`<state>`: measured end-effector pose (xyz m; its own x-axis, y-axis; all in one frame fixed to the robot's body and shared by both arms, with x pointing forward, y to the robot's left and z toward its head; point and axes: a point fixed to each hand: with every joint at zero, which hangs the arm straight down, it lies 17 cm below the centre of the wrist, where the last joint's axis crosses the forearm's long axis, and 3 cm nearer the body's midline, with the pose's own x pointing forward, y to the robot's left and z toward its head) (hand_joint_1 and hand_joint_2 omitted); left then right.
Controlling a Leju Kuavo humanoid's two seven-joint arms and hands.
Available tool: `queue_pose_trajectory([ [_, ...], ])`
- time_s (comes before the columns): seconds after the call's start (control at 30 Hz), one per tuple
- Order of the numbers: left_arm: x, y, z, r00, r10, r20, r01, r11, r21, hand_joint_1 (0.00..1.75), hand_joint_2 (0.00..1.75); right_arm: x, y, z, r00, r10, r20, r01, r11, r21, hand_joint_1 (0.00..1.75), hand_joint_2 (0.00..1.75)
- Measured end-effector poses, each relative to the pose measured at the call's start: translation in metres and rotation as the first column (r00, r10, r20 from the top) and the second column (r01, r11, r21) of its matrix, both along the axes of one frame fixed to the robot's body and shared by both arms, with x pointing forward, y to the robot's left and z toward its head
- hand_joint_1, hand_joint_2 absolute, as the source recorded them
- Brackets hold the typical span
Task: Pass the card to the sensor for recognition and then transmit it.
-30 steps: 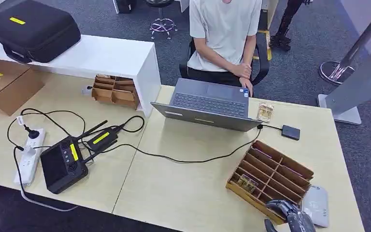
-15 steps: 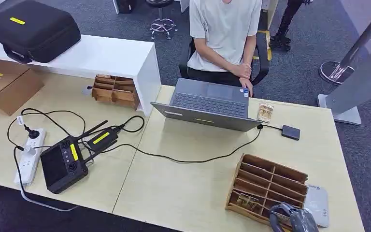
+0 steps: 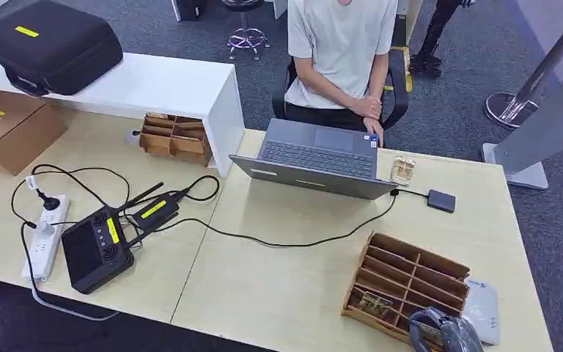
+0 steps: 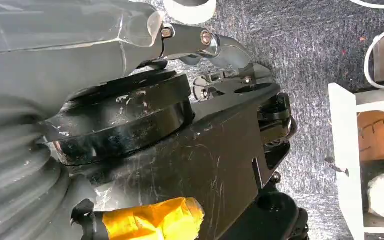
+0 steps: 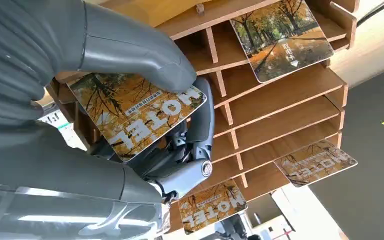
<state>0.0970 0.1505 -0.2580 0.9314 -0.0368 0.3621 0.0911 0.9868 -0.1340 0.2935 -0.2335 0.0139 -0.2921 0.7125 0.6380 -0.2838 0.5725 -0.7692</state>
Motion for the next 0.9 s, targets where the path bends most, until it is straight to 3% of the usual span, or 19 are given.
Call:
queue_pose_trajectory([
  [0.4, 0.001, 0.002, -0.001, 1.0, 0.007, 0.006, -0.007, 1.0, 0.019, 0.0, 1.75, 0.0, 0.0, 0.001, 1.0, -0.004, 0.006, 0.004, 1.0, 0.002, 1.75, 1.75],
  [0.57, 0.001, 0.002, -0.001, 1.0, 0.004, 0.007, -0.004, 1.0, 0.019, 0.0, 1.75, 0.006, 0.004, 0.015, 0.997, 0.028, 0.076, -0.026, 0.999, -0.03, 1.75, 1.75],
  [0.7, -0.001, 0.001, -0.001, 1.0, -0.014, 0.001, 0.014, 1.0, 0.02, 0.0, 1.75, 0.039, 0.008, 0.064, 0.972, 0.085, 0.22, -0.078, 0.996, -0.038, 1.75, 1.75],
  [0.9, -0.001, -0.001, -0.001, 0.999, -0.034, -0.002, 0.034, 0.999, 0.016, 0.0, 1.75, 0.118, 0.005, 0.166, 0.91, 0.116, 0.398, -0.098, 0.993, -0.064, 1.75, 1.75],
])
